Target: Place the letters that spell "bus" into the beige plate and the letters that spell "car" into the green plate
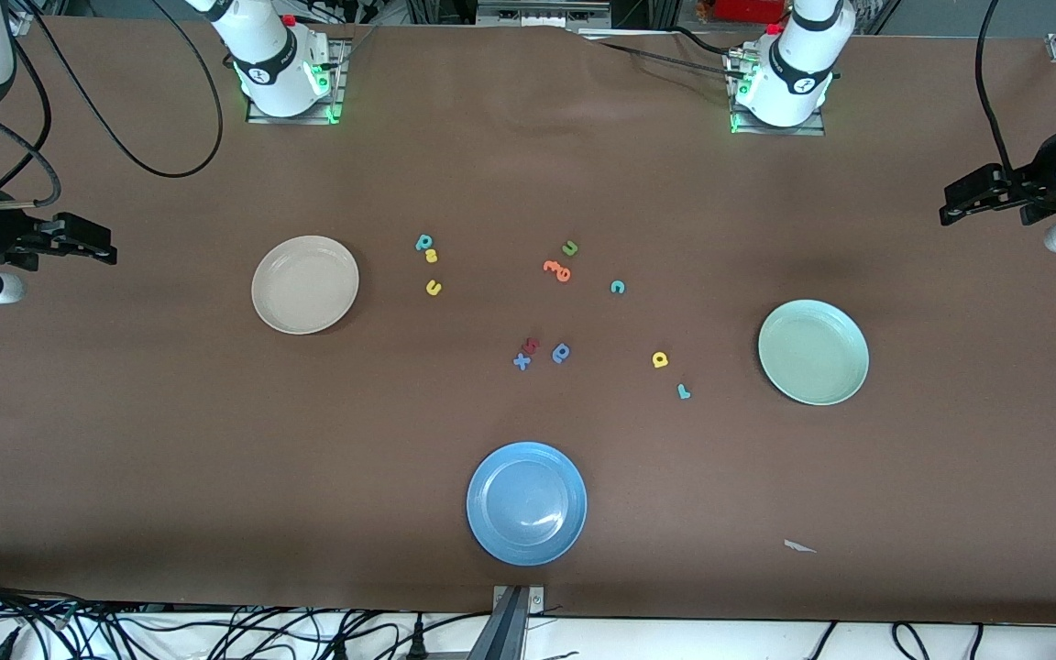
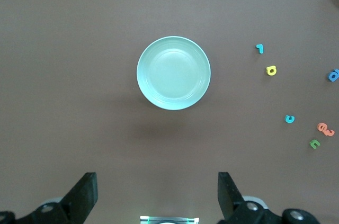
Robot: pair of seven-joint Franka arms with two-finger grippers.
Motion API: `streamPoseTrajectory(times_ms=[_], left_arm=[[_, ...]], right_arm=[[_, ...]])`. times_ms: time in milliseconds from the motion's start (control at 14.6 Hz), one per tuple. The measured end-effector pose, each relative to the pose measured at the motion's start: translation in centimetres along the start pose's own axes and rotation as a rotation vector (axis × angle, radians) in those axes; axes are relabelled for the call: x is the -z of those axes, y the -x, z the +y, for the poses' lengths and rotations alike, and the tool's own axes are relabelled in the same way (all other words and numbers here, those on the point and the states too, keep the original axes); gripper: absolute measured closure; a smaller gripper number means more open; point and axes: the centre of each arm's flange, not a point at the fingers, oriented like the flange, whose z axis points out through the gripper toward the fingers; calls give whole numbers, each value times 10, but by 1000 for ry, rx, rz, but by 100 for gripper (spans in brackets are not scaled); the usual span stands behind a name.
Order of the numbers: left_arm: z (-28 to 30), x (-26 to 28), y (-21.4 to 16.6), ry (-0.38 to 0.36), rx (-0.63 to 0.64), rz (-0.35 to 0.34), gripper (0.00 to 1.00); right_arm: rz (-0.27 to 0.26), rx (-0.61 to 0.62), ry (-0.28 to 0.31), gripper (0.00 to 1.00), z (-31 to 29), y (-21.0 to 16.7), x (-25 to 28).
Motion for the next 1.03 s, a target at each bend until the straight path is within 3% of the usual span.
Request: streamPoseTrajectory(times_ms=[1026], left_arm=[[0, 0, 0, 0, -1, 1, 0]], right_arm=[[-3, -42, 1, 0, 23, 2, -2]])
